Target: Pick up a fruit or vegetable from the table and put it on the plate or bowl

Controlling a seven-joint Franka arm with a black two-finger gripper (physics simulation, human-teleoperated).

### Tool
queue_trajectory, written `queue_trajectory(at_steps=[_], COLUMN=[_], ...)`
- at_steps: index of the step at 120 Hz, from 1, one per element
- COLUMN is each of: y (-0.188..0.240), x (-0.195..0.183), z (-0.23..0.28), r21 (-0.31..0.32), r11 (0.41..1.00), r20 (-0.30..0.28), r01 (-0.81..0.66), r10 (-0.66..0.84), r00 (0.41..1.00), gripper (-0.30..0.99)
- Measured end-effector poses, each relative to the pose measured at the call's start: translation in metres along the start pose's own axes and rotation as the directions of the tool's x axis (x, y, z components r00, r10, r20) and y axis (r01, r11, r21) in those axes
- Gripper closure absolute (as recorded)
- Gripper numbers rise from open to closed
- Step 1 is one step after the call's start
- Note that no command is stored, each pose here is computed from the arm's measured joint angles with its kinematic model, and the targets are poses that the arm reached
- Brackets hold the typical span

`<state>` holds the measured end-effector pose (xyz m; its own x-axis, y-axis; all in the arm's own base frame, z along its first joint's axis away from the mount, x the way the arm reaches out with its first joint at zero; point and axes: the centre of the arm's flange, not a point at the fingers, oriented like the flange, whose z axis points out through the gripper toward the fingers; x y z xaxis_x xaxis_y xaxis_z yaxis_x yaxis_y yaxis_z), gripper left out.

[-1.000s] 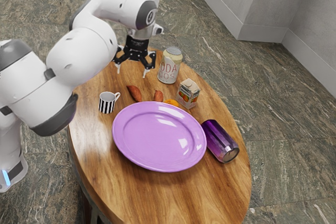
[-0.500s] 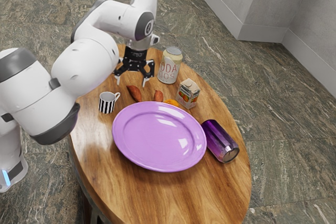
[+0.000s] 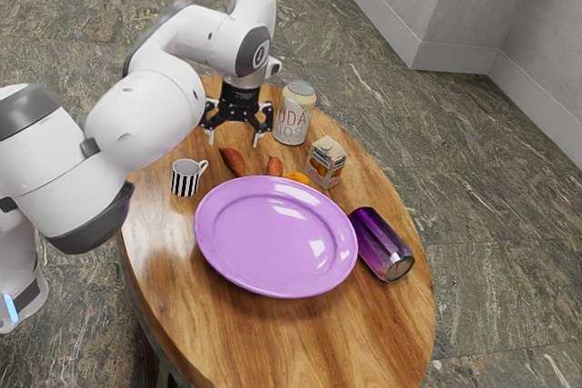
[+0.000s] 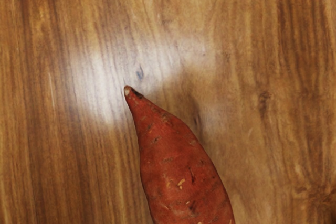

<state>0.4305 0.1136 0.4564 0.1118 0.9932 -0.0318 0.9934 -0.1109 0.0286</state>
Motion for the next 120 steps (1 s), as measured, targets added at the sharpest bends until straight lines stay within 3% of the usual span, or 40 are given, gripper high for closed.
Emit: queue_trajectory(at_steps=[120], y=[-0.005], x=[0.002], z=[0.032], r21=[0.008], r11=[1.0], r20=[0.033], r01=[0.03], r10=[-0.03], r00=[0.999], gripper=[0.01])
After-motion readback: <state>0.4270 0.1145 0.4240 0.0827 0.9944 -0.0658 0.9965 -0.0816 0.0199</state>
